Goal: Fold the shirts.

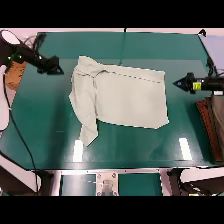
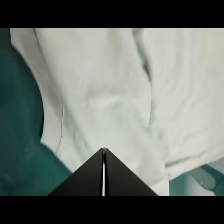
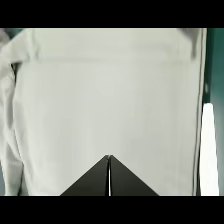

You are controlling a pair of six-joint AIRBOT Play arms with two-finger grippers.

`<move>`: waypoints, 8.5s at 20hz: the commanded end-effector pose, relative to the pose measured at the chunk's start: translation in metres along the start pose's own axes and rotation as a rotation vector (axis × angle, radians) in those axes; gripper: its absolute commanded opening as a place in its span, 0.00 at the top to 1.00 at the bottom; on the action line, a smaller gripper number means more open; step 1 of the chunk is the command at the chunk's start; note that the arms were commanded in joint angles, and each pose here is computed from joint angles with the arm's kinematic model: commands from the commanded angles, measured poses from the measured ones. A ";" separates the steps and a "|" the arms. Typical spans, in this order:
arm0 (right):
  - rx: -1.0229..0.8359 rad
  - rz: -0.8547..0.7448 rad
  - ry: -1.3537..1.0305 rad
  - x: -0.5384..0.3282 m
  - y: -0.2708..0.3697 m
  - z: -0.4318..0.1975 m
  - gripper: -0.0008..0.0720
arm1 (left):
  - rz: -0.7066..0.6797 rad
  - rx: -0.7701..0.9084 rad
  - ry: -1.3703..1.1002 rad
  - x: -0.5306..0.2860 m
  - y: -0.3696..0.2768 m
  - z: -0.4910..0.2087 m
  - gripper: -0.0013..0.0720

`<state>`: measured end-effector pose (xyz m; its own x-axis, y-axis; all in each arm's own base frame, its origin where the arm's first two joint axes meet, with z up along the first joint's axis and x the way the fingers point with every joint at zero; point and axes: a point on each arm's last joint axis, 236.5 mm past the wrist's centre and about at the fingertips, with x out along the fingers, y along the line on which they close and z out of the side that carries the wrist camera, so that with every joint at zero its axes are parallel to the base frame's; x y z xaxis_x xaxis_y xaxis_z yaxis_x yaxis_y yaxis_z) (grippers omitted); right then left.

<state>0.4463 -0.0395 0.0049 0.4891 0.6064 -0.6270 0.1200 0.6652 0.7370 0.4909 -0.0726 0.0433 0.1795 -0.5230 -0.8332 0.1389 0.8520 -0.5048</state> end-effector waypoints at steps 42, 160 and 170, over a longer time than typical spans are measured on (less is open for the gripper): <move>0.311 -0.264 0.235 0.001 -0.085 -0.185 0.41 | 0.009 -0.342 -0.198 0.030 0.077 -0.141 0.95; 0.598 -0.349 -0.114 0.012 -0.091 -0.211 0.43 | -0.126 -0.706 -0.230 0.105 0.010 -0.307 0.45; 0.448 -0.336 0.036 0.008 -0.074 -0.226 0.96 | -0.230 -0.426 -0.219 0.074 -0.034 -0.271 0.95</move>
<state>0.2558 0.0031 -0.1187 0.3917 0.3537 -0.8494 0.6683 0.5252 0.5269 0.2385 -0.1187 -0.0863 0.4624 -0.5826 -0.6683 -0.3073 0.6017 -0.7372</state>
